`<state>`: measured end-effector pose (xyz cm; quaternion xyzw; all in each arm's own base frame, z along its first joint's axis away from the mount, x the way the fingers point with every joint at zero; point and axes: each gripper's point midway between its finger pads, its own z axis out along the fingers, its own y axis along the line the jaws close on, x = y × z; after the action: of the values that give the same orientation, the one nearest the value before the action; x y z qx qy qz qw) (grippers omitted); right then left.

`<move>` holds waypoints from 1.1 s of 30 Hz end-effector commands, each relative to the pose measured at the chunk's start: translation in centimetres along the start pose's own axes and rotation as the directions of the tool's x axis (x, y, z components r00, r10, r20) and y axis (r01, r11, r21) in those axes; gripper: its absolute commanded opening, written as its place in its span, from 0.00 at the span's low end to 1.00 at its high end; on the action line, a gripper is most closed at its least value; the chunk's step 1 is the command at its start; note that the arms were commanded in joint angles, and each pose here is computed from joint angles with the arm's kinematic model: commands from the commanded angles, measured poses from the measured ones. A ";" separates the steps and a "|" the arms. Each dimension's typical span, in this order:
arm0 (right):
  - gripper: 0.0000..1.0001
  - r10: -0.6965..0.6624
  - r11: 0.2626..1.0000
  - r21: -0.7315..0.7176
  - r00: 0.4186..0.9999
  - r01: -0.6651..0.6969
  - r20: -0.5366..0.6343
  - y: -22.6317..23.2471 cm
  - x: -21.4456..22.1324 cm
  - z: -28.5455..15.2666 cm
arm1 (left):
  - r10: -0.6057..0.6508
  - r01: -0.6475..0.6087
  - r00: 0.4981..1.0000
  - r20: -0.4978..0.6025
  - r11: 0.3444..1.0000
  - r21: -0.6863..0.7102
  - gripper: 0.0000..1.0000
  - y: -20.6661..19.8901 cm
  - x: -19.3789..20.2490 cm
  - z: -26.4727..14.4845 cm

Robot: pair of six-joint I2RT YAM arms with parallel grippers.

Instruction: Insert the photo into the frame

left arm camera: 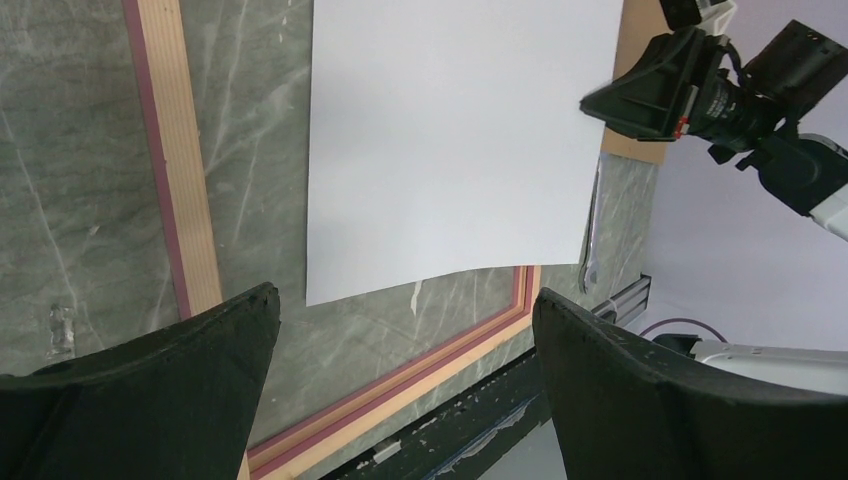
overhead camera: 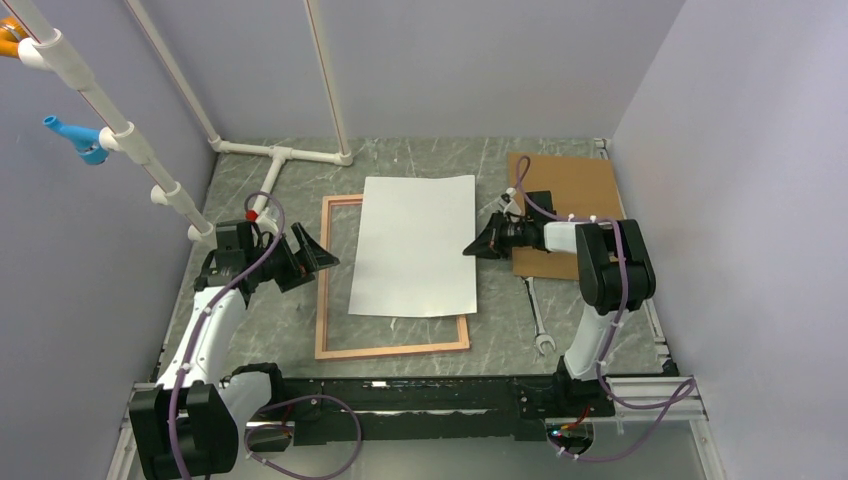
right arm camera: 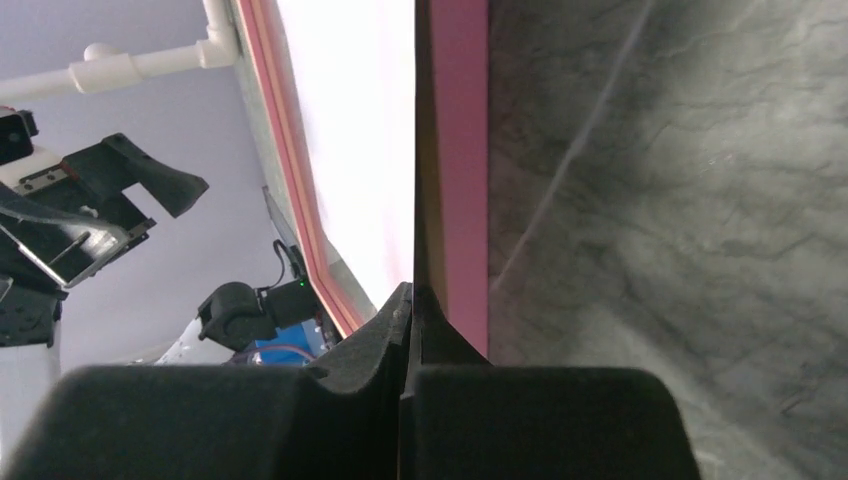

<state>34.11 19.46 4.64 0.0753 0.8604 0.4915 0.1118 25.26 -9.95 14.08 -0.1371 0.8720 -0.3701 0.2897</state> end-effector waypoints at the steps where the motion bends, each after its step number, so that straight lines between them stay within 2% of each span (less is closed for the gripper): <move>1: 0.00 -0.088 0.996 -0.023 0.996 0.088 0.024 3.0 -0.8 -1.7 | 0.048 -0.049 0.999 0.021 0.999 0.019 0.99 -1.1 -1.2 -0.6; 15: 0.00 -0.166 0.986 0.007 0.983 0.167 -0.080 6.5 0.1 -3.8 | 0.128 -0.126 0.992 0.015 0.988 -0.095 0.99 0.3 -1.6 -1.6; 25: 0.00 -0.195 0.979 0.030 0.964 0.204 -0.181 8.9 1.3 -1.6 | 0.213 -0.216 0.976 -0.035 0.958 -0.187 0.99 2.3 -1.6 -2.0; 33: 0.00 -0.203 0.975 0.053 0.961 0.216 -0.186 10.4 1.4 -0.5 | 0.257 -0.250 0.966 0.014 0.948 -0.195 1.00 2.5 -1.9 -2.0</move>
<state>32.19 24.23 12.96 -0.0622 0.8828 0.4592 0.0778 24.90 -6.66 13.26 -0.0804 0.9157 -0.2530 0.3016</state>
